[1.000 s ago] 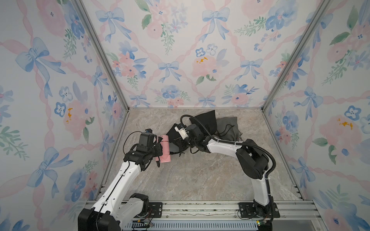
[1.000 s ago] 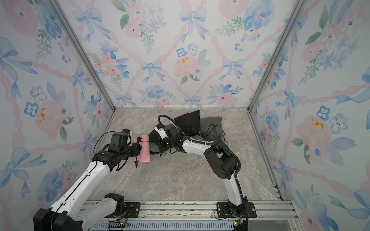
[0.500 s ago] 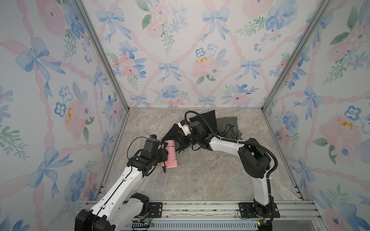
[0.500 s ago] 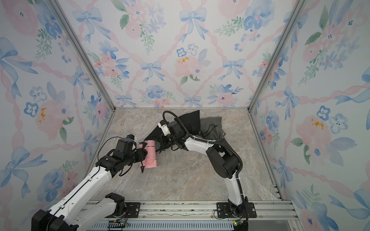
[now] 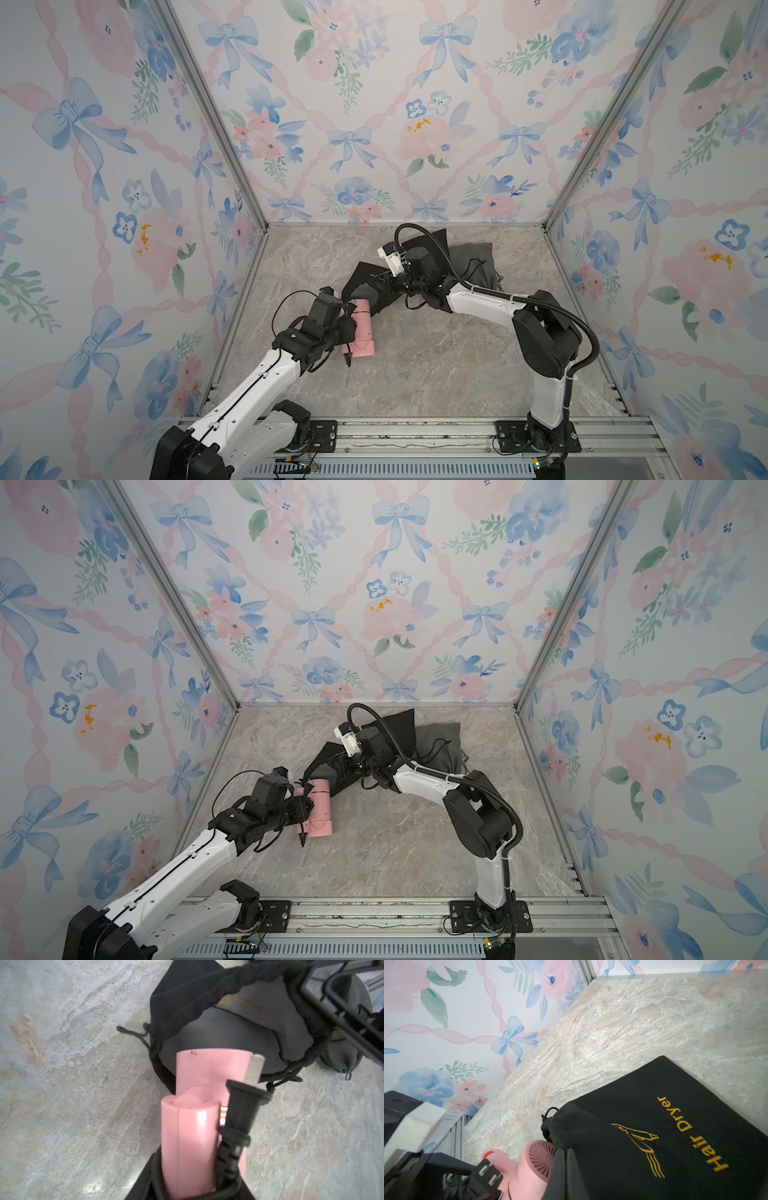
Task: Pack away hair dryers
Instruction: Place the hair dryer in the drawstring bag.
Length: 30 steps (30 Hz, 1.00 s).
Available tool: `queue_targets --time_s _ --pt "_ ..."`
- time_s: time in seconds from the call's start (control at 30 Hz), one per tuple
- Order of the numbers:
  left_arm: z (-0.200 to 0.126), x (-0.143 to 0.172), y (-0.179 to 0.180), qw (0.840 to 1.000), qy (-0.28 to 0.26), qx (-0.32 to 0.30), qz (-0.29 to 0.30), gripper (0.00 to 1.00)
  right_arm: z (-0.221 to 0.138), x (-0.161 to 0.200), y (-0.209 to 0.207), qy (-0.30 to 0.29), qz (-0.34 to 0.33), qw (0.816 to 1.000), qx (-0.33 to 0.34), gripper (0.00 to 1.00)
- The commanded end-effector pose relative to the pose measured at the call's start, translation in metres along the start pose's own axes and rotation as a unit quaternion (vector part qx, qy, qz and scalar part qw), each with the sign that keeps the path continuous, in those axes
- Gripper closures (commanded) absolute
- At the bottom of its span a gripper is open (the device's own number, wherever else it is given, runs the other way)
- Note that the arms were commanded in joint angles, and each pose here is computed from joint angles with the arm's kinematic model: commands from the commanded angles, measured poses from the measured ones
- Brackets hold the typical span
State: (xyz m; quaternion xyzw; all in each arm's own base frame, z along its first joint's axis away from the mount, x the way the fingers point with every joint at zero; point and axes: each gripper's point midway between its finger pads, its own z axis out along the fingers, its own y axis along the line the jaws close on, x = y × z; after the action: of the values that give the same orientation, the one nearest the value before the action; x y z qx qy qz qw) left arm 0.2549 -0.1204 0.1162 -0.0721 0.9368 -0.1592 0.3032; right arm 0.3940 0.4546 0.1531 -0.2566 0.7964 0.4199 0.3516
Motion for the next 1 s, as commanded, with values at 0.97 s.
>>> queue_targets --time_s 0.97 --pt "0.023 -0.064 -0.05 0.989 -0.008 0.015 0.144 0.85 -0.036 -0.03 0.02 -0.046 0.025 0.996 -0.067 1.0"
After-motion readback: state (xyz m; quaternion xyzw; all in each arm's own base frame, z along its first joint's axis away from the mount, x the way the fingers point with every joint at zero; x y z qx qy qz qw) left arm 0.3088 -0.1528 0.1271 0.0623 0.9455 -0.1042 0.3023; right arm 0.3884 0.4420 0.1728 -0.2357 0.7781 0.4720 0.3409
